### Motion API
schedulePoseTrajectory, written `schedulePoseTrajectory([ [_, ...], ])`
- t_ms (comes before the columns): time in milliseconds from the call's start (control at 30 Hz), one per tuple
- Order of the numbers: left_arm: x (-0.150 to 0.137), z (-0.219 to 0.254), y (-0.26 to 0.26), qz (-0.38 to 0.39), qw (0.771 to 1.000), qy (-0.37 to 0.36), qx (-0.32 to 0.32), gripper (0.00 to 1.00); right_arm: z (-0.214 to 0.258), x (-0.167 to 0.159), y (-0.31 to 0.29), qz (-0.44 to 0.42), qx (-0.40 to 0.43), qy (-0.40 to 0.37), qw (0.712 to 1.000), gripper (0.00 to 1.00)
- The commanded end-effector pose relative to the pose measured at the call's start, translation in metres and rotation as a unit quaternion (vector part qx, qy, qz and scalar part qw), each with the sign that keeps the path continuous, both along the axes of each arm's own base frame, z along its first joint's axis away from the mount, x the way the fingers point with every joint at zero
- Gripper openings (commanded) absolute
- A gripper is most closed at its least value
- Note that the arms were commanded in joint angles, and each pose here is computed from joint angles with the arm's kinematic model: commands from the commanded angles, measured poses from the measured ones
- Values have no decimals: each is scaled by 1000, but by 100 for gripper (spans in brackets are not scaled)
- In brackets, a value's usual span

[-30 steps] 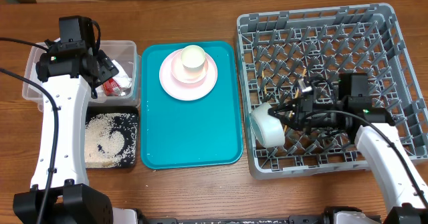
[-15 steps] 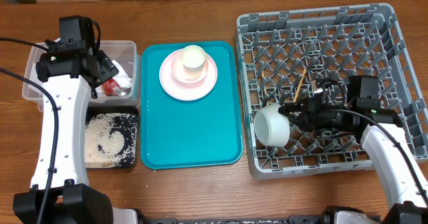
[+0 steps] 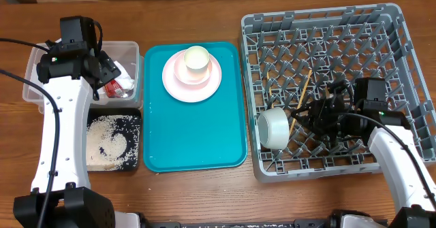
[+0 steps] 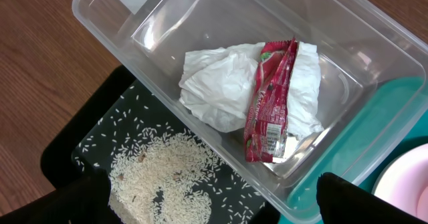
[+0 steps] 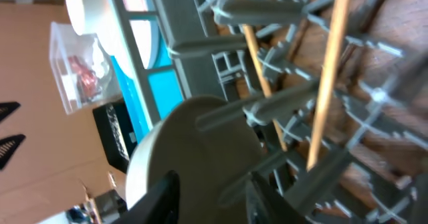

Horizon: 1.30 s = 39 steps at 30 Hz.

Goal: Sort waste into correct bins and load items into the dishwasher
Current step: 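Set the bowl tilted in the rack and open the right gripper, then move the right gripper back to the teal tray near the pink plate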

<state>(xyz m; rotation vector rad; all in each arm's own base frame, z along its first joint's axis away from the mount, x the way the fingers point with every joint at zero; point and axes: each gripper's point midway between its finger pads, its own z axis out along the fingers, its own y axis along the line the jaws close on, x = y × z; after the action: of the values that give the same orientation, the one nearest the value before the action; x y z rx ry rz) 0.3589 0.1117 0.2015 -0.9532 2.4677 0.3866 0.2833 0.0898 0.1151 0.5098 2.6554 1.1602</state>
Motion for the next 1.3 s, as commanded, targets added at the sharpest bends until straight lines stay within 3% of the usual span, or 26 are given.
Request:
schedulePoseTrajectory([
  [0, 3, 13, 0, 6, 1000, -24, -3, 100, 20, 15, -4, -2, -11, -27, 1000, 39],
  [300, 3, 13, 0, 6, 1000, -24, -3, 100, 79, 34, -1, 7, -14, -71, 997, 43],
  [500, 3, 13, 0, 6, 1000, -24, -3, 100, 90, 24, 37, 93, 3, -111, 989, 43],
  [733, 3, 13, 0, 6, 1000, -24, -3, 100, 88, 15, 100, 211, -62, -197, 955, 44],
  [1200, 3, 13, 0, 6, 1000, -24, -3, 100, 87, 7, 213, 272, -221, -375, 858, 53],
  [1233, 3, 13, 0, 6, 1000, -24, -3, 100, 85, 5, 222, 278, -220, -382, 854, 59],
  [1267, 3, 13, 0, 6, 1000, -23, -3, 100, 80, 1, 236, 288, -213, -388, 849, 73],
])
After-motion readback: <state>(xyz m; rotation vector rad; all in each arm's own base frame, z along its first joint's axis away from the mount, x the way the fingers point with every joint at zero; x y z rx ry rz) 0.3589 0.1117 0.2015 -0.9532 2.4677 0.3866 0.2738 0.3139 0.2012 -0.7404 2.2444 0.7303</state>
